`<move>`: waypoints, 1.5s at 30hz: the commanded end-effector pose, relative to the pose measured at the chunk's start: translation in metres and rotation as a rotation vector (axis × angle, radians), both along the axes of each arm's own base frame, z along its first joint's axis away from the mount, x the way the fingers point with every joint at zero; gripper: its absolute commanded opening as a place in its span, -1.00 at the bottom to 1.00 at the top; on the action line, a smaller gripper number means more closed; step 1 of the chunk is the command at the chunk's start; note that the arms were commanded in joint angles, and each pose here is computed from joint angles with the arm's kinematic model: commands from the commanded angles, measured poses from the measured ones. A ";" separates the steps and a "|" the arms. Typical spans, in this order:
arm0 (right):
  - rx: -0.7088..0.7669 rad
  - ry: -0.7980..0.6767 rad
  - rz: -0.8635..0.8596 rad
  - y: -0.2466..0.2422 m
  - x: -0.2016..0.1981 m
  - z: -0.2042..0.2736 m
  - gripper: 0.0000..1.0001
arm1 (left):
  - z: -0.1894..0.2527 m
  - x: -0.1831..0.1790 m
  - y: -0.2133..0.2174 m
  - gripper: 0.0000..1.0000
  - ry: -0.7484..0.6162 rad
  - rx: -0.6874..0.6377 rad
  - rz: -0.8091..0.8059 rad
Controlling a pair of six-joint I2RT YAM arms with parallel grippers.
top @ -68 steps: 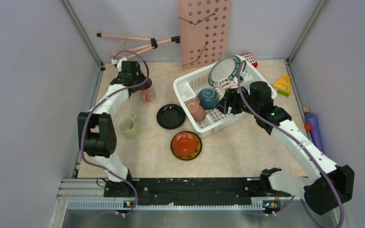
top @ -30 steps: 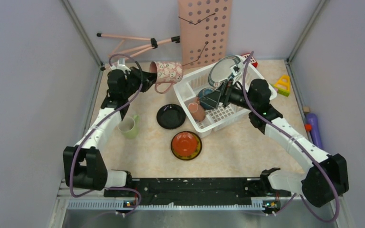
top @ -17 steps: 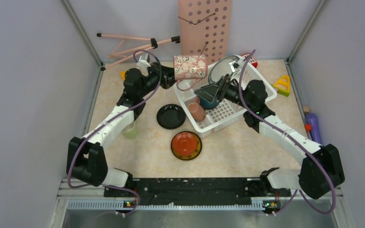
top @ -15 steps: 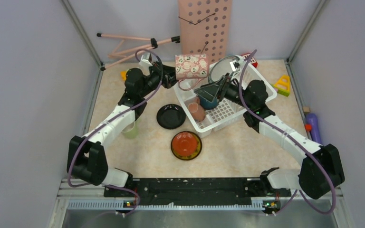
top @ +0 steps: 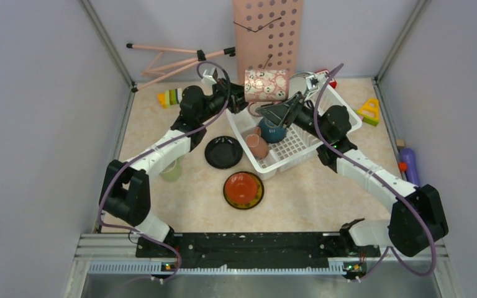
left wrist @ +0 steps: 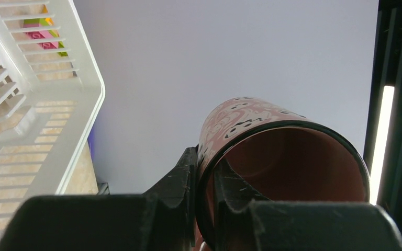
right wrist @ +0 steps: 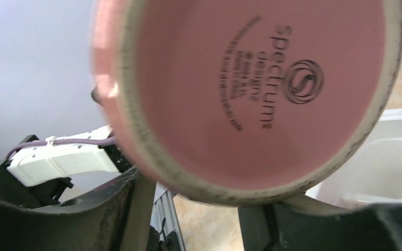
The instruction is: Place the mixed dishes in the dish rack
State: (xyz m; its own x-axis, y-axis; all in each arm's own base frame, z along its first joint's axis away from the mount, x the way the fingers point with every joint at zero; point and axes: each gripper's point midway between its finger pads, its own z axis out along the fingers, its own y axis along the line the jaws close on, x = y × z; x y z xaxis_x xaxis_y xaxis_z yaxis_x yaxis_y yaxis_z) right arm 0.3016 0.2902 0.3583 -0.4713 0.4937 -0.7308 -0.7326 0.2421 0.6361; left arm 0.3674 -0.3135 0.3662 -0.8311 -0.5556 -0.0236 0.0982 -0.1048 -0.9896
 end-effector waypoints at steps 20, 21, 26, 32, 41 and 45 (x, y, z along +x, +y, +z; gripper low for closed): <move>-0.040 -0.190 -0.211 -0.027 0.008 0.044 -1.00 | 0.045 -0.019 -0.008 -0.03 -0.264 -0.004 -0.062; -0.060 -0.199 -0.230 -0.030 0.009 0.044 -1.00 | 0.043 -0.016 -0.005 -0.02 -0.260 0.004 -0.052; -0.150 -0.213 -0.357 -0.048 0.019 0.046 -1.00 | 0.018 -0.003 0.006 -0.01 -0.208 0.058 0.000; -0.245 -0.160 -0.504 -0.073 0.031 0.036 -1.00 | -0.020 0.009 0.028 -0.01 -0.136 0.150 0.086; -0.588 0.062 -0.692 -0.122 0.039 -0.023 -1.00 | -0.051 0.021 0.085 -0.02 -0.125 0.425 0.299; -0.706 0.148 -0.738 -0.136 0.043 -0.046 -1.00 | -0.052 0.022 0.099 -0.02 -0.135 0.498 0.343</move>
State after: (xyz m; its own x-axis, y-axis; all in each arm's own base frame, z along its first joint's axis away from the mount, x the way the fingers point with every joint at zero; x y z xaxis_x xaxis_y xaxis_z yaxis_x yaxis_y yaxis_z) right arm 0.3345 0.1765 0.2609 -0.4499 0.1716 -0.8764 -0.2431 0.9208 0.3051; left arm 0.3894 -0.2334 0.3082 -0.6492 -0.6890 -0.3221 0.1401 0.3079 -0.9410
